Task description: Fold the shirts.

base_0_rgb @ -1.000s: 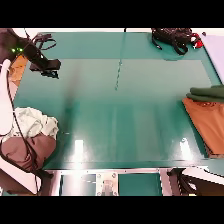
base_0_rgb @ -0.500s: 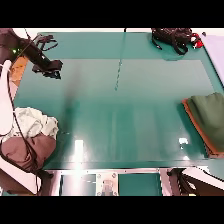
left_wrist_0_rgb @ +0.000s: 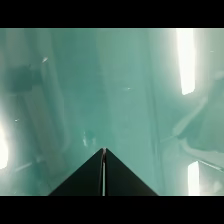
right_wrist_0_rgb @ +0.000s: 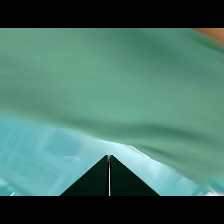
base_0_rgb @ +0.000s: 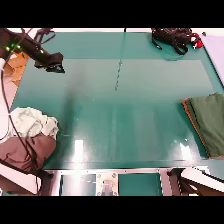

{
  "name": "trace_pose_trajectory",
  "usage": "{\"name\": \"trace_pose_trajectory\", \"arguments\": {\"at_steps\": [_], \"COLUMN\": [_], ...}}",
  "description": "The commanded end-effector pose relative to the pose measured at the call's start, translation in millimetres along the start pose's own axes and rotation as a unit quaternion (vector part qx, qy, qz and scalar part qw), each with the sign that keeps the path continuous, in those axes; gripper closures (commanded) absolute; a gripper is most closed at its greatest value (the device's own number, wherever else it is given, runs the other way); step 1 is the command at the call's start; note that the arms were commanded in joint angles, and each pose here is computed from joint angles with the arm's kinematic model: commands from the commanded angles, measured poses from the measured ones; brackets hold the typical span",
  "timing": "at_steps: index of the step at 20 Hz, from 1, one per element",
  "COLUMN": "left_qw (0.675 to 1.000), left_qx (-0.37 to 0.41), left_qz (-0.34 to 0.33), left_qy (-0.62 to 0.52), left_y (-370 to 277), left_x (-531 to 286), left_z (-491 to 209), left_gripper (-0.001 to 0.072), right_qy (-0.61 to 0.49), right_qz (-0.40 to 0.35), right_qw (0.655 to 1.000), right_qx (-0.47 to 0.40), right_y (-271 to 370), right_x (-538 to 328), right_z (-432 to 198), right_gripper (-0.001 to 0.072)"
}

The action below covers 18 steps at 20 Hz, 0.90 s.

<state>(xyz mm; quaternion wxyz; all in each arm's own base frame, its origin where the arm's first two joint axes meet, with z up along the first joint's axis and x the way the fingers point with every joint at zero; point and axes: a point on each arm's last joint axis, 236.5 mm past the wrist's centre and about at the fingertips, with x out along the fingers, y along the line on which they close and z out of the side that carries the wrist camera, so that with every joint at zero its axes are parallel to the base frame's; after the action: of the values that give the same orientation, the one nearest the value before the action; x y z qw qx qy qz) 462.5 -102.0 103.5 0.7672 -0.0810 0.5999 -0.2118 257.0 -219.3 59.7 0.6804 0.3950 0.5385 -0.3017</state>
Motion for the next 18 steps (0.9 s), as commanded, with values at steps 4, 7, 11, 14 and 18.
{"name": "trace_pose_trajectory", "arguments": {"at_steps": [4,7,11,14,18], "left_qw": [1.0,0.999,0.995,0.995,0.995], "left_qx": [-0.013,-0.036,-0.078,-0.08,-0.079], "left_qz": [-0.002,-0.004,0.0,0.008,0.009], "left_qy": [0.019,0.038,0.055,0.063,0.056], "left_y": [-28,-41,-39,-34,-34], "left_x": [-14,9,33,36,36], "left_z": [-55,-118,-190,-205,-202], "left_gripper": [0.0684,0.0684,0.0684,0.0682,0.0682], "right_qy": [0.026,0.078,0.102,0.085,0.117], "right_qz": [0.121,0.118,0.12,0.137,0.118], "right_qw": [0.954,0.921,0.888,0.874,0.871], "right_qx": [-0.273,-0.362,-0.432,-0.458,-0.462], "right_y": [185,201,200,214,199], "right_x": [32,64,76,74,74], "right_z": [-100,-182,-243,-252,-263], "right_gripper": [0.0701,0.0701,0.0701,0.0699,0.0699]}}
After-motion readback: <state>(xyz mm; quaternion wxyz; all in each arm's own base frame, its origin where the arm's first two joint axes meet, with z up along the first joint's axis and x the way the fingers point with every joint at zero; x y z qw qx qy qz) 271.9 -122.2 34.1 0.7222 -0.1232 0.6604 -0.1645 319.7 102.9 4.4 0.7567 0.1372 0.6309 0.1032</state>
